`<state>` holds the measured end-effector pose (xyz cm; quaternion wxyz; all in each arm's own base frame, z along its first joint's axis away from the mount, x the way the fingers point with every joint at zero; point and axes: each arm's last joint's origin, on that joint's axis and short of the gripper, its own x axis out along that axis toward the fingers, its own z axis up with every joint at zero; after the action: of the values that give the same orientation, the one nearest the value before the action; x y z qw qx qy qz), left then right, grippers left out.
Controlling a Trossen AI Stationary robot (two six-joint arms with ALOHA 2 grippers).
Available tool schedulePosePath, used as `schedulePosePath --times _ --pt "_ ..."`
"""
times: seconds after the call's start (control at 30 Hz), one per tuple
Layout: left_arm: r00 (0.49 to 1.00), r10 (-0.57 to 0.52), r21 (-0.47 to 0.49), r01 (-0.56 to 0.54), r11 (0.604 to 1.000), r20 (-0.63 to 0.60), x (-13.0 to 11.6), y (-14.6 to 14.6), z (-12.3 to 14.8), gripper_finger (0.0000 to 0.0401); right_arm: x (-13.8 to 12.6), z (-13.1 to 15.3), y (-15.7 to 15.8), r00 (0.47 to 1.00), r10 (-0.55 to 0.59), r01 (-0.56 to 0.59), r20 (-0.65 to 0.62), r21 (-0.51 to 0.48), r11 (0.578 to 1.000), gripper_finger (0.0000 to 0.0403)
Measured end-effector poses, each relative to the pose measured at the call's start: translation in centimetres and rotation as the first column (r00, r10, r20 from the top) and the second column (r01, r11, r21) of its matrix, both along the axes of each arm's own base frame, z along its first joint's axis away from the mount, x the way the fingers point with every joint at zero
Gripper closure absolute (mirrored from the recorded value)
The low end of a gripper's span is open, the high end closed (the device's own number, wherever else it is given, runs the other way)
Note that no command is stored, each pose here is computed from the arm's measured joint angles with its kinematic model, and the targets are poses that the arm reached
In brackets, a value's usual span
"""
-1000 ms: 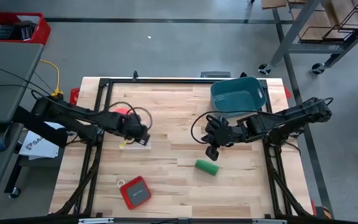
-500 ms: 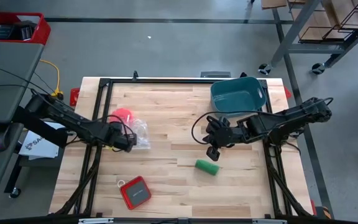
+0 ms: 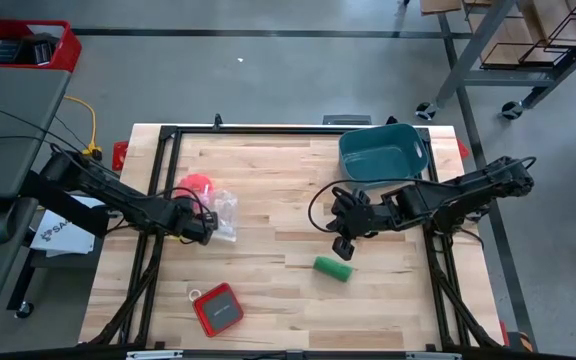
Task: Roll bandage
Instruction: Put the rolled green bandage into the transparent zip bag
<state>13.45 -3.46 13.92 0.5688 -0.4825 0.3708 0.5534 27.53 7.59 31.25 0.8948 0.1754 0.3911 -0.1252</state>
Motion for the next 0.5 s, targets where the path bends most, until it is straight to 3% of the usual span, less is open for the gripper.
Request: schedulePosePath --times 0.13,0.3,0.5 --pt "0.998 -0.047 -0.010 0.047 0.999 0.045 0.5 -0.2 0.0 0.0383 0.0 0.0 0.0 1.000 0.000 0.000 0.000 0.000 1.000 0.0402" --pt "0.984 -0.088 -0.033 0.094 0.995 0.153 1.6 -0.6 0.4 0.0399 0.0 0.0 0.1 0.999 0.034 -0.033 -0.011 0.038 0.999 0.0402" --pt "0.900 -0.258 0.045 0.259 0.965 0.351 4.7 -1.9 3.9 0.0400 -0.7 0.6 0.6 0.997 0.072 -0.072 0.007 0.058 0.996 0.0402"
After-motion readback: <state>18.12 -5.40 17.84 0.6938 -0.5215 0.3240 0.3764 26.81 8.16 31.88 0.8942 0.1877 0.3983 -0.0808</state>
